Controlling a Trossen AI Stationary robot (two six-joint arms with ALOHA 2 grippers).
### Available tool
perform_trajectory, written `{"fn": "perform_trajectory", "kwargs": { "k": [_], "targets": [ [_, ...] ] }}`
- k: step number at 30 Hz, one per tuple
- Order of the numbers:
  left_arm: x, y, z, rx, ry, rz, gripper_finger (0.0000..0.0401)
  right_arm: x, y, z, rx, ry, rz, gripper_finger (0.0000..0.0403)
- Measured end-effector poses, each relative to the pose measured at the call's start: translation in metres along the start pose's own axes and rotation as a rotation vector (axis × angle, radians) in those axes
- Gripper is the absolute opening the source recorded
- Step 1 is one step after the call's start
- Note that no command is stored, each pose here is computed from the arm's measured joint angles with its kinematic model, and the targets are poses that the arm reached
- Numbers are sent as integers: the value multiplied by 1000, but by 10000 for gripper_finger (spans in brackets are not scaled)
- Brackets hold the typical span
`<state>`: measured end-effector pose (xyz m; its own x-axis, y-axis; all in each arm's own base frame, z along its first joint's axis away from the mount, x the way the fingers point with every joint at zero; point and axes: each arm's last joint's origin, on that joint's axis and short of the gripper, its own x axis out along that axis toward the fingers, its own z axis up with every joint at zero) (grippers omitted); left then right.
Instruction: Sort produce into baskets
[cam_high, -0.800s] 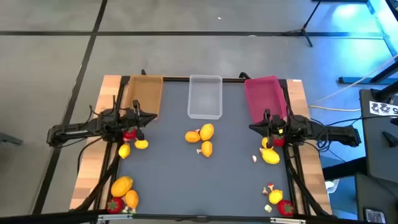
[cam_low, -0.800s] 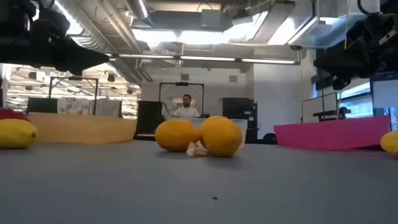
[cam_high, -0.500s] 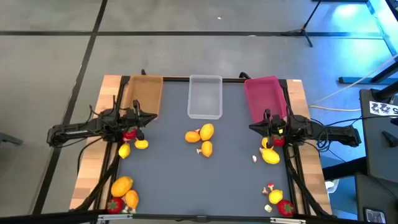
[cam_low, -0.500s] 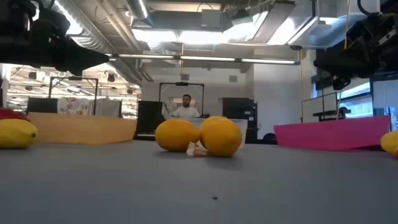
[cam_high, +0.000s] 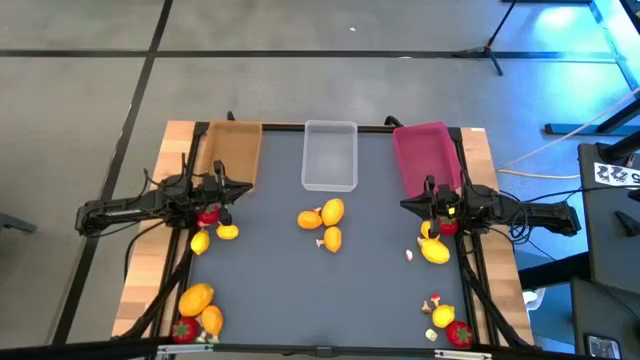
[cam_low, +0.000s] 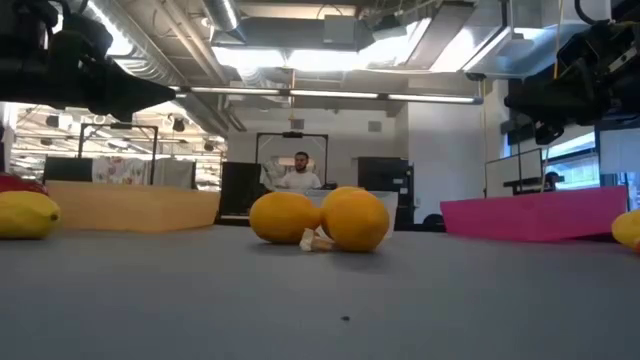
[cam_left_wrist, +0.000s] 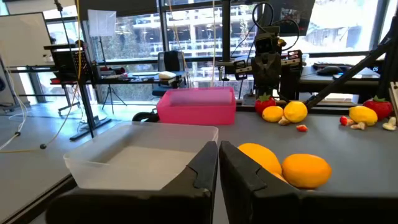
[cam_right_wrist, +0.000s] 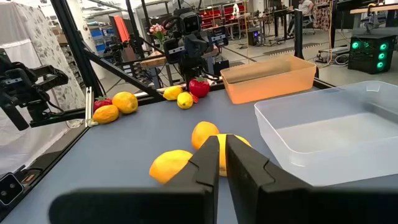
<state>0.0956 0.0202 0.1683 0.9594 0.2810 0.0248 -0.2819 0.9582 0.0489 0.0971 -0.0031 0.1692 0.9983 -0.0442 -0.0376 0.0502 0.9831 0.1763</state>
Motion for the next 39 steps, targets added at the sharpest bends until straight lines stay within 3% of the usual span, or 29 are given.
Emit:
{"fn": "perform_trajectory", "kwargs": {
  "k": [19, 26, 32, 35, 39],
  "targets": [
    [0, 0, 0, 0, 0, 0, 15, 0, 0, 0, 0, 0, 0, 30],
    [0, 0, 0, 126, 0, 10, 15, 1, -2, 0, -86, -7, -68, 30],
    [0, 1, 3, 173, -28, 31, 15, 1, -1, 2, -79, -34, -54, 30],
    [0, 1, 4, 111, -42, 32, 15, 1, -1, 5, -77, -69, -55, 30],
    [0, 1, 5, -88, -47, 28, 15, 0, -1, 9, 1, -118, -88, 30]
  ]
}}
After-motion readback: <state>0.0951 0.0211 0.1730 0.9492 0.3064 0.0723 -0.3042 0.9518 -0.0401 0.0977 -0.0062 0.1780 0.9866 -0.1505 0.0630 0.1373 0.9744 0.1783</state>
